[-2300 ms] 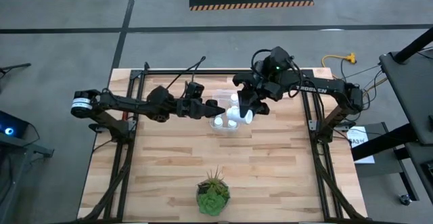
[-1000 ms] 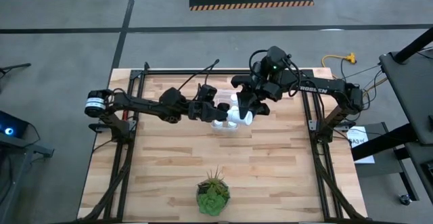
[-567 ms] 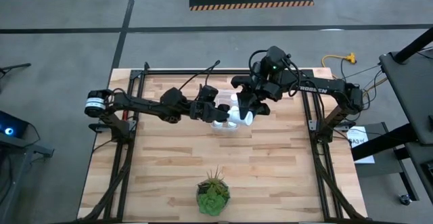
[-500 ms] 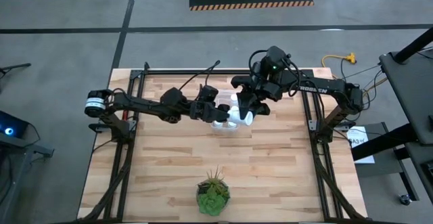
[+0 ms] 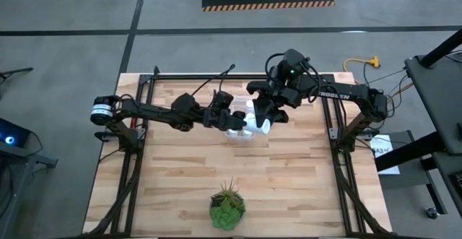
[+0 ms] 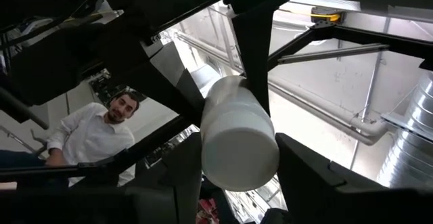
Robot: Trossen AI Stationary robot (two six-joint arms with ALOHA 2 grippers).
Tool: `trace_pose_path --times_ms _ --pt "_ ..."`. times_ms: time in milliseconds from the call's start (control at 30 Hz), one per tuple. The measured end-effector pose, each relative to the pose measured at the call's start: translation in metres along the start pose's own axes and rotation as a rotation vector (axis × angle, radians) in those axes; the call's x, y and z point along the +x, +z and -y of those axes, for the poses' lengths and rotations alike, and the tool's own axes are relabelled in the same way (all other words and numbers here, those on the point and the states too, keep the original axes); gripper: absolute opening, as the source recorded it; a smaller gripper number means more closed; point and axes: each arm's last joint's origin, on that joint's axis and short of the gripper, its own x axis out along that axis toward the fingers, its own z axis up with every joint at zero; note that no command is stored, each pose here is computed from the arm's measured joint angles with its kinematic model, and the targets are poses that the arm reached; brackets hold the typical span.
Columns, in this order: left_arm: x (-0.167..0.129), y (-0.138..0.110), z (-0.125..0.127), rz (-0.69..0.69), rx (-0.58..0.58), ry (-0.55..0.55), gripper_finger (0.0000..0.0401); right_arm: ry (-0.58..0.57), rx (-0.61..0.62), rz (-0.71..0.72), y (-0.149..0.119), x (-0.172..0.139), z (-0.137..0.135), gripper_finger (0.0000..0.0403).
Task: Pick and place pill bottles into a basket
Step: Put the white pill bottle into the transparent bin
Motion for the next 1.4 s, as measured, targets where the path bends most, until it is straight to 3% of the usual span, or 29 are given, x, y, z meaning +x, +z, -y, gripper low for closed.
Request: trace_pose_path --times_ms 767,1033,1400 --pt "-0.0004 -0.0007 -0.0014 -0.008 0.077 0.009 0.0144 0.013 0.034 0.008 -0.0003 0.0 -0.0007 0.0134" --pt "-0.0013 -0.0016 -0.0009 -0.031 0.142 -0.007 0.0144 -0.04 0.152 -0.026 -0.0027 -0.0003 -0.0002 0.022" --pt "-0.0032 -0.0032 -0.0002 -0.049 0.162 -0.026 0.0144 -0.059 0.198 -0.035 0.0 -0.0009 0.0022 0.0219"
